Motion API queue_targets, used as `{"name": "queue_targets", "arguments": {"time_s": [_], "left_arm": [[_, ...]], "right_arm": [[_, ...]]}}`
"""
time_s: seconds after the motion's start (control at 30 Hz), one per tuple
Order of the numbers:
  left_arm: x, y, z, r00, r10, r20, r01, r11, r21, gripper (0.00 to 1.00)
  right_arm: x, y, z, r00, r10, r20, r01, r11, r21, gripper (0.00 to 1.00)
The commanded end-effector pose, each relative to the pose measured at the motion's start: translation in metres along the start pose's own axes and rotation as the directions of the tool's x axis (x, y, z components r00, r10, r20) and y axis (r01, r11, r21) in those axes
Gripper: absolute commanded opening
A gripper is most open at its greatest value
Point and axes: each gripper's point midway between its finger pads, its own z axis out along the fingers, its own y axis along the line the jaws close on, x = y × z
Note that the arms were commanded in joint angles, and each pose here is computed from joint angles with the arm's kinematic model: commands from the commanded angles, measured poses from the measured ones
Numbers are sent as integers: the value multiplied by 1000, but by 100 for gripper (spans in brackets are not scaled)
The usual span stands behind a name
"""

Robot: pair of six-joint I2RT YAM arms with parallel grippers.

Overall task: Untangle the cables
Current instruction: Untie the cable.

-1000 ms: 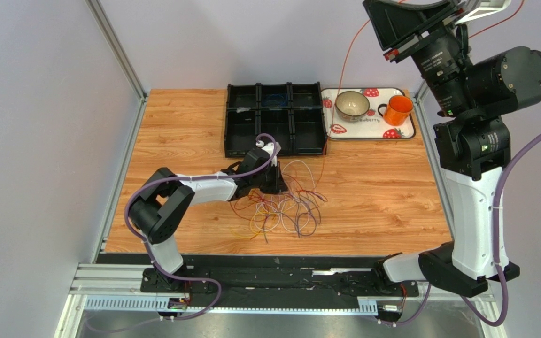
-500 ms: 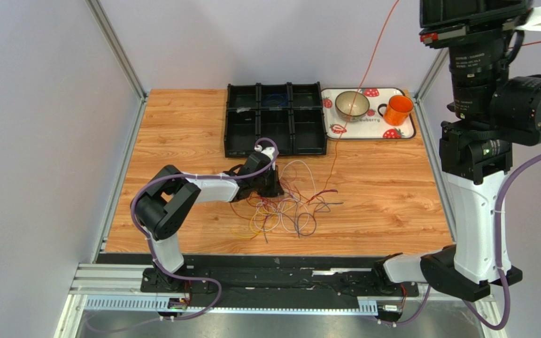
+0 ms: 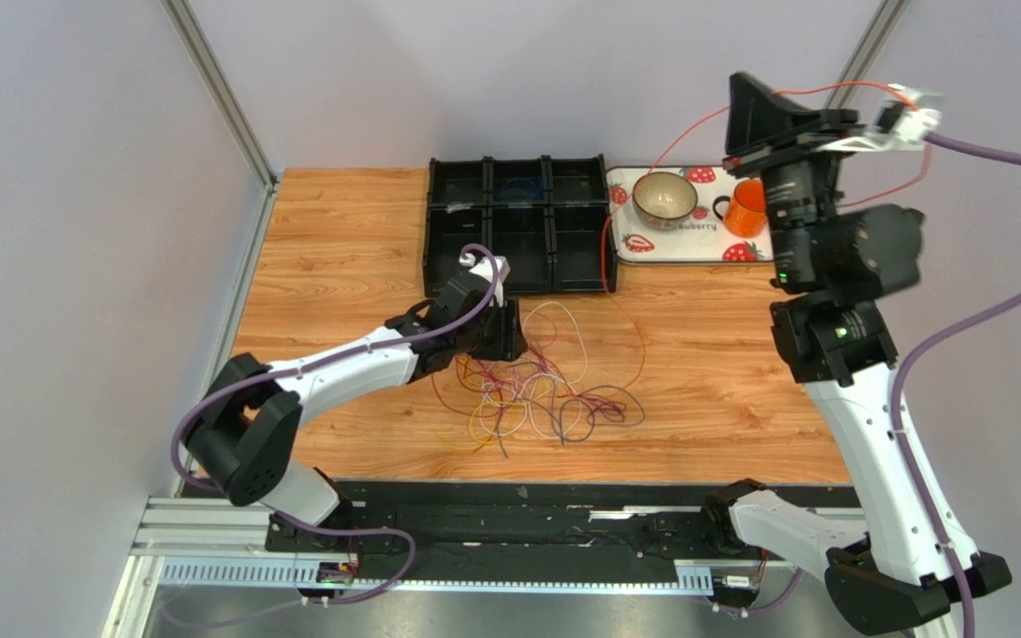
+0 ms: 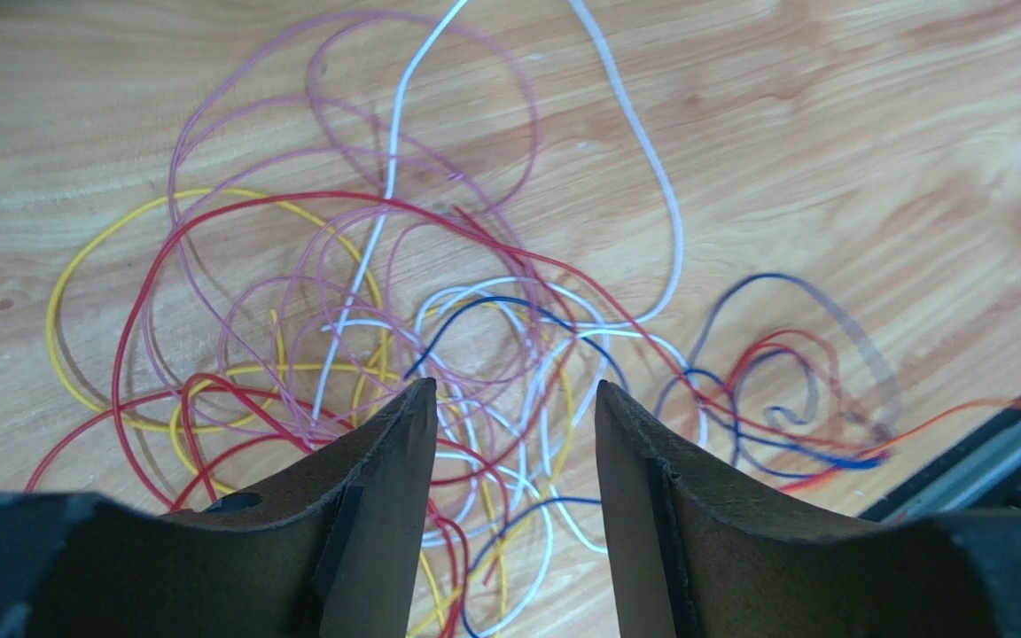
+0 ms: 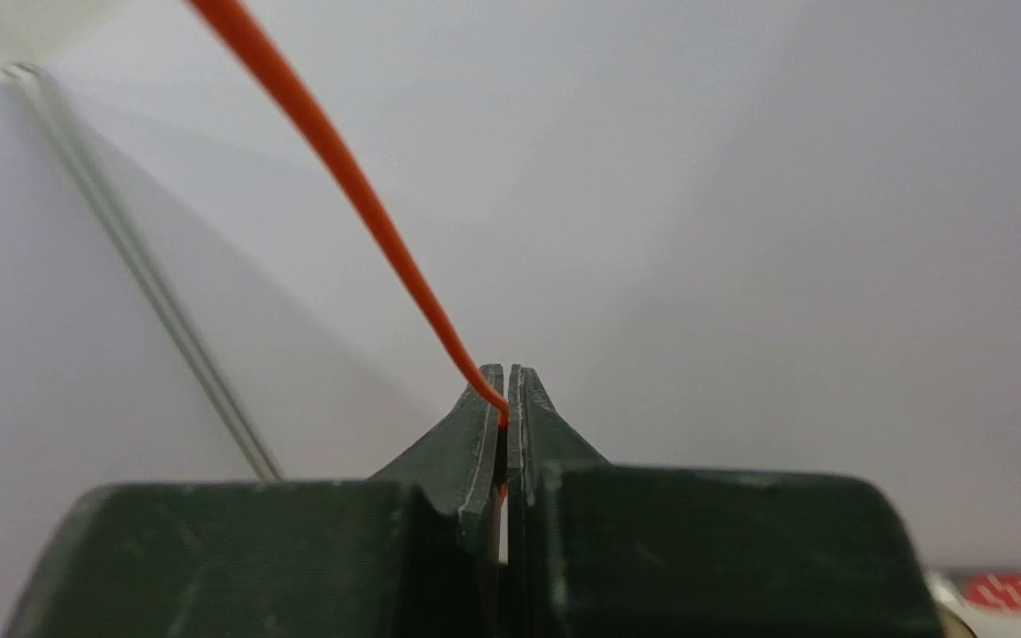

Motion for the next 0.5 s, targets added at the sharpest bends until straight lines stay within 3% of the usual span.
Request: {"name": "queue_targets", "arguments": {"time_s": [0.0, 0.03, 0.13, 0.27, 0.47], "left_arm": [[-20, -22, -29, 993, 110, 50, -112, 993, 33, 56], [-22, -27, -30, 990, 128, 55, -131, 990, 45, 57], [-23, -56, -36, 979, 194, 59, -200, 971, 129, 55], [-14, -93, -32, 946, 311, 89, -322, 927, 193, 54], [9, -136, -14, 923, 377, 82, -383, 868, 316, 57]], "right_arm": [[74, -87, -33, 949, -139, -284, 233, 915, 330, 0], [76, -103, -43, 943, -142, -301, 262, 876, 406, 0], [100, -125, -68, 919, -143, -367, 312, 834, 456, 0], [117, -133, -79, 898, -147, -415, 345, 821, 456, 0], [117, -126, -73, 897, -129, -424, 327, 839, 436, 0]]}}
